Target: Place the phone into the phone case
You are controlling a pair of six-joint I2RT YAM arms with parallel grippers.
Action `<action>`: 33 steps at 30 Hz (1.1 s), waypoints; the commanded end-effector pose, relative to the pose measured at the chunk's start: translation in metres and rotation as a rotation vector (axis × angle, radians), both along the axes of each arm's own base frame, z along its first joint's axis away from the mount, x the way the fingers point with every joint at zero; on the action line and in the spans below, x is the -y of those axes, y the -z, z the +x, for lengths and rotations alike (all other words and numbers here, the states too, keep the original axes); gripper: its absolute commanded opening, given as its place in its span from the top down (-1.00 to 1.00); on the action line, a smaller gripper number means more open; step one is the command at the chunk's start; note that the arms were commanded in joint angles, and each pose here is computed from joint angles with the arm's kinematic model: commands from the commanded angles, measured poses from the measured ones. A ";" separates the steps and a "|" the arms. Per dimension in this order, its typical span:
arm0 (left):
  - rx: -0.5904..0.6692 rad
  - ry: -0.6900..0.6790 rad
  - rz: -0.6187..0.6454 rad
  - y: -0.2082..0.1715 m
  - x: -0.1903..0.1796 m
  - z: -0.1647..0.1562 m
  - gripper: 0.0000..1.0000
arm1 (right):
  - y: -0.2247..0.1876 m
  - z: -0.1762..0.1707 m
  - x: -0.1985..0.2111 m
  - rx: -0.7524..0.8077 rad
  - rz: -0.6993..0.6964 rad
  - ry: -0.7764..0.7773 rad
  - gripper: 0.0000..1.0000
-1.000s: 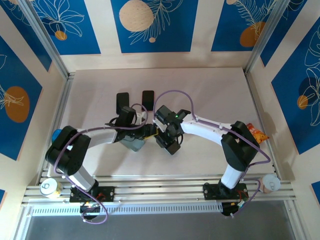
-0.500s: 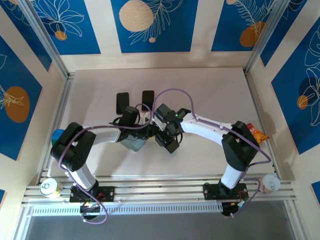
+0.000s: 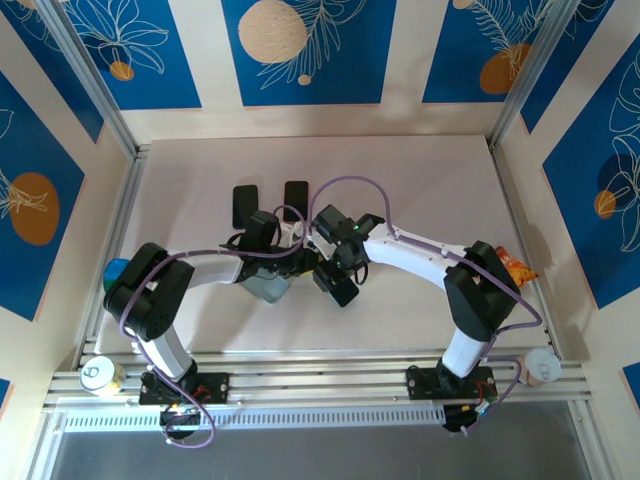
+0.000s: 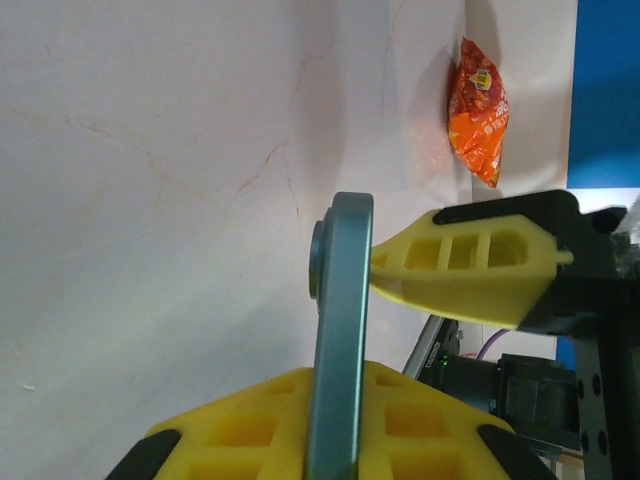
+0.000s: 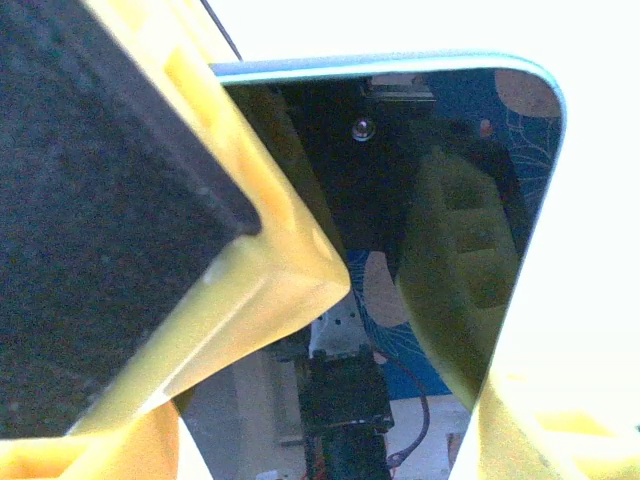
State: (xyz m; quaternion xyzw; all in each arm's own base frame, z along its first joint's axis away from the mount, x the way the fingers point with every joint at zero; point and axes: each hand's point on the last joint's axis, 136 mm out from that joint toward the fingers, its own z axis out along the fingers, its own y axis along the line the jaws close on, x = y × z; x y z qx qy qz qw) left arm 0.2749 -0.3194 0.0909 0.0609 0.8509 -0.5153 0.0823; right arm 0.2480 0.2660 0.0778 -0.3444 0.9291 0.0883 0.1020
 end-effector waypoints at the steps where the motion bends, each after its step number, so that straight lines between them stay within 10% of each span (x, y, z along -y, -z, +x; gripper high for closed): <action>1: 0.023 -0.037 0.002 -0.007 0.005 0.008 1.00 | -0.017 0.001 -0.009 0.012 0.089 0.011 -0.50; 20: 0.247 -0.410 -0.047 -0.099 -0.022 0.049 1.00 | -0.073 0.028 0.046 -0.234 0.970 0.554 -0.82; 33: 0.236 -0.484 -0.219 -0.127 -0.001 0.049 1.00 | -0.074 0.055 0.046 -0.280 1.131 0.543 -0.69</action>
